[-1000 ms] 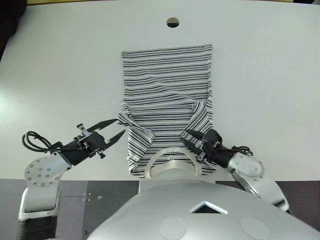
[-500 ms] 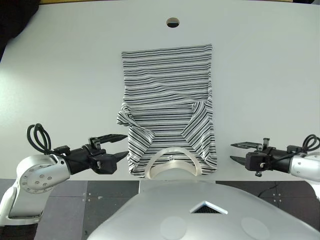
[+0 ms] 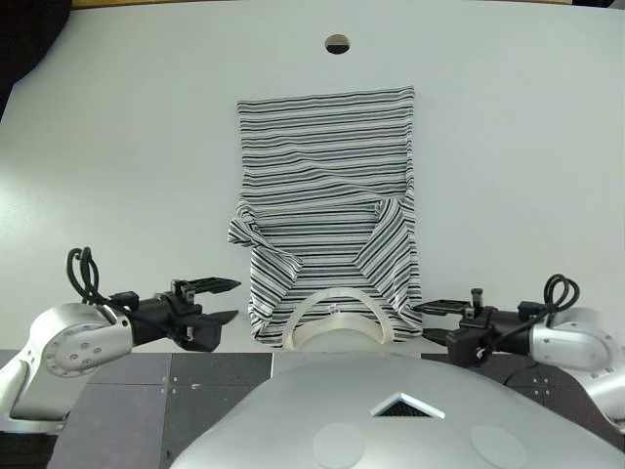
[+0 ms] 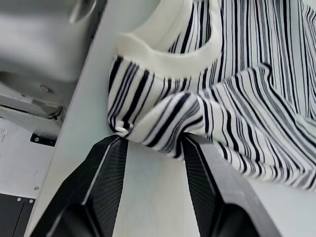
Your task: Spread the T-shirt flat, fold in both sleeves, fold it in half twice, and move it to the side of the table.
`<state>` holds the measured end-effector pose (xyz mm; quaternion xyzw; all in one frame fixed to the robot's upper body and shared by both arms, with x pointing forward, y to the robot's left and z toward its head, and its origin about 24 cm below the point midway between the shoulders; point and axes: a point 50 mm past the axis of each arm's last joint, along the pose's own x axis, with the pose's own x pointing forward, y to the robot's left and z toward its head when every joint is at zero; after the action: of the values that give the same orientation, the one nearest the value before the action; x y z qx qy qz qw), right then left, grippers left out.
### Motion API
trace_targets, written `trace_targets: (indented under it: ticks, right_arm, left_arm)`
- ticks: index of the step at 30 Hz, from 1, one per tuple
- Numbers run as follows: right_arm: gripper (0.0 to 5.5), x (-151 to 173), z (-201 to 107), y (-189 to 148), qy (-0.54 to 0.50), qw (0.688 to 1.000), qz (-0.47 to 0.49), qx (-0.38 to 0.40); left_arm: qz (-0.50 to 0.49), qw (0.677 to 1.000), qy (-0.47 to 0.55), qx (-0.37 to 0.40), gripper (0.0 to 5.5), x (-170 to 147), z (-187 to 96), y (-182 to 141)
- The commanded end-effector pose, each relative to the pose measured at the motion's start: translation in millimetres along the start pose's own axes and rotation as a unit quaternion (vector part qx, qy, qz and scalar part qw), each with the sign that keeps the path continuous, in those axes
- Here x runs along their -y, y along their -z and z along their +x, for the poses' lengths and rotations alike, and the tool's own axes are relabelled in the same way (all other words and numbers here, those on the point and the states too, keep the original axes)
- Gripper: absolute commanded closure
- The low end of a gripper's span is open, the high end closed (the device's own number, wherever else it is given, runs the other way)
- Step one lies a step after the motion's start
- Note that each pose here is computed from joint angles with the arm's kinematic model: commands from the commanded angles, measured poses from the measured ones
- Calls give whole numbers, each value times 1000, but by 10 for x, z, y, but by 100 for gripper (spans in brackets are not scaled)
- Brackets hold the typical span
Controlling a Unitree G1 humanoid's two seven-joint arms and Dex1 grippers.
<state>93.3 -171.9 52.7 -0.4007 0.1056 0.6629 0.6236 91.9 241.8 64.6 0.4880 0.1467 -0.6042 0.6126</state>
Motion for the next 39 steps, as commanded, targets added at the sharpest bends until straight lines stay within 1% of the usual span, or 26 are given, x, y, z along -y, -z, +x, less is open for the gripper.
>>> trace_targets:
  ticks: [1, 7, 11, 12, 13, 14, 17, 21, 22, 25, 27, 30, 33, 35, 37, 39]
  right_arm:
    - [348, 44, 52, -5, 10, 1000, -14, 4]
    - [348, 38, 82, 8, 8, 1000, -18, 7]
    - [416, 7, 84, 41, -2, 1000, -16, 2]
    - [439, 1, 83, 44, -3, 1000, -15, 1]
    - [456, -2, 82, 45, -4, 1000, -15, 1]
    - [486, -3, 81, 46, -5, 1000, -15, 1]
    - [540, -2, 75, 49, -5, 1000, -15, 0]
    - [540, 0, 71, 50, -6, 1000, -13, -1]
    - [540, -7, 69, 50, -8, 1000, -10, -1]
    - [540, -45, 25, -38, -28, 999, 28, 26]
    - [540, -51, -39, -170, -45, 995, 63, 62]
    - [540, -72, -128, -295, -83, 988, 97, 91]
    - [540, -48, -157, -325, -86, 985, 113, 102]
    - [540, 48, -154, -351, -58, 983, 123, 123]
    - [540, 216, -192, -377, -17, 978, 139, 154]
    - [540, 423, -214, -347, 35, 973, 149, 171]
  left_arm:
    - [-5, 1000, 10, 24, 272, 59, 117, -56]
    - [-9, 999, 7, 50, 272, 81, 243, -126]
    - [-10, 999, 15, 51, 269, 100, 293, -119]
    - [-10, 999, 19, 50, 290, 108, 301, -111]
    - [-11, 998, 23, 49, 300, 116, 307, -108]
    - [-12, 998, 27, 49, 329, 126, 311, -104]
    - [-15, 998, 37, 49, 383, 149, 315, -98]
    - [-19, 997, 46, 54, 462, 160, 295, -91]
    - [-23, 997, 51, 57, 475, 162, 277, -90]
    - [-44, 993, 68, 90, 535, 147, 170, -157]
    - [-49, 989, 83, 111, 538, 109, 56, -226]
    - [-42, 984, 109, 131, 538, 32, -106, -316]
    - [-12, 983, 141, 119, 538, -110, -237, -360]
    - [0, 987, 115, 113, 538, -294, -287, -353]
    - [-16, 991, 53, 123, 538, -503, -325, -331]
    - [-45, 991, -19, 127, 538, -727, -312, -244]
